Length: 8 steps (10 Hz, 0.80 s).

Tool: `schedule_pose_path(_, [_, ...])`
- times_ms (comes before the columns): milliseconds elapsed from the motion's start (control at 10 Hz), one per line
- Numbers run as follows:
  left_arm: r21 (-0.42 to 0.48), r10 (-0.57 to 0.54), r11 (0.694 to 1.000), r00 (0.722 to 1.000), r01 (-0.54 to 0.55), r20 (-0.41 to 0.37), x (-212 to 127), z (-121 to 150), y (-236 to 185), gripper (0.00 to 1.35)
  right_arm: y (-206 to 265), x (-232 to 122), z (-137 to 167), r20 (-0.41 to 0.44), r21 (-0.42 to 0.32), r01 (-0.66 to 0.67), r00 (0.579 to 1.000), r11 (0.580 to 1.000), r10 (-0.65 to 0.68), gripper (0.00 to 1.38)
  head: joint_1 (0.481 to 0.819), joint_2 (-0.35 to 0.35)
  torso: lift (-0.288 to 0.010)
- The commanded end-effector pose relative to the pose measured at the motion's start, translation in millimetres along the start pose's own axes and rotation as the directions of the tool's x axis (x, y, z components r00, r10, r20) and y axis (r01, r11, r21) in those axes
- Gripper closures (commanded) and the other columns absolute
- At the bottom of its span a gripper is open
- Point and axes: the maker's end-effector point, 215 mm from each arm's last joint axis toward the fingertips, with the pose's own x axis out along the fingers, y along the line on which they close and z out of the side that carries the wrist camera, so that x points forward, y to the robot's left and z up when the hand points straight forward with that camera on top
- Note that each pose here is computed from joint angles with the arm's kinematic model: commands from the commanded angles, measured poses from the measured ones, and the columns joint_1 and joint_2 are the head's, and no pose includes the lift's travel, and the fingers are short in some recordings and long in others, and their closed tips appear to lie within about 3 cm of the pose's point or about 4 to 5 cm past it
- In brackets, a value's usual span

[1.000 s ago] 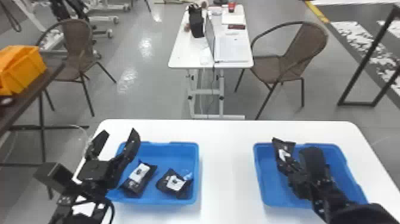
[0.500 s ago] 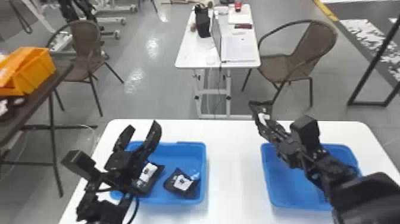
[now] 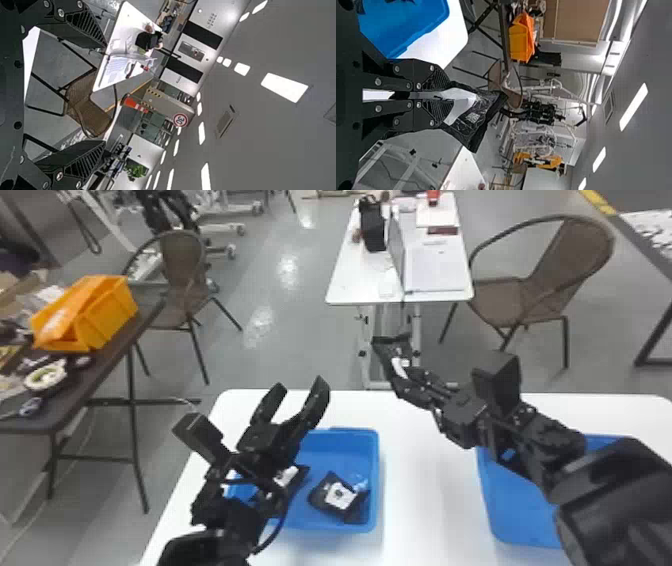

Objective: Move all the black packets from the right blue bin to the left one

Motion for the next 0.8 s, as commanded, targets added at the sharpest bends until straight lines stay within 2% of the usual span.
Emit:
schedule_pose_path(0, [-0.003, -0.015, 1.000, 1.000, 0.015, -0.007, 6, -1, -8, 0.16, 22, 15, 3, 0.007, 0.007, -0.073, 0.997, 0.997, 0.073, 1.08, 0.695, 0.203, 0.000])
schedule_pose_path(300, [-0.028, -0.075, 0.997, 0.997, 0.074, -0.035, 28, -3, -34, 0.14, 47, 30, 1, -0.002, 0.021, -0.170, 0.985, 0.985, 0.170, 1.08, 0.695, 0.235, 0.000])
schedule_pose_path(700, [-0.057, -0.142, 0.989, 0.985, 0.137, -0.097, 43, -15, -59, 0.14, 64, 45, 10, 0.009, -0.002, -0.228, 0.974, 0.974, 0.228, 1.08, 0.695, 0.216, 0.000])
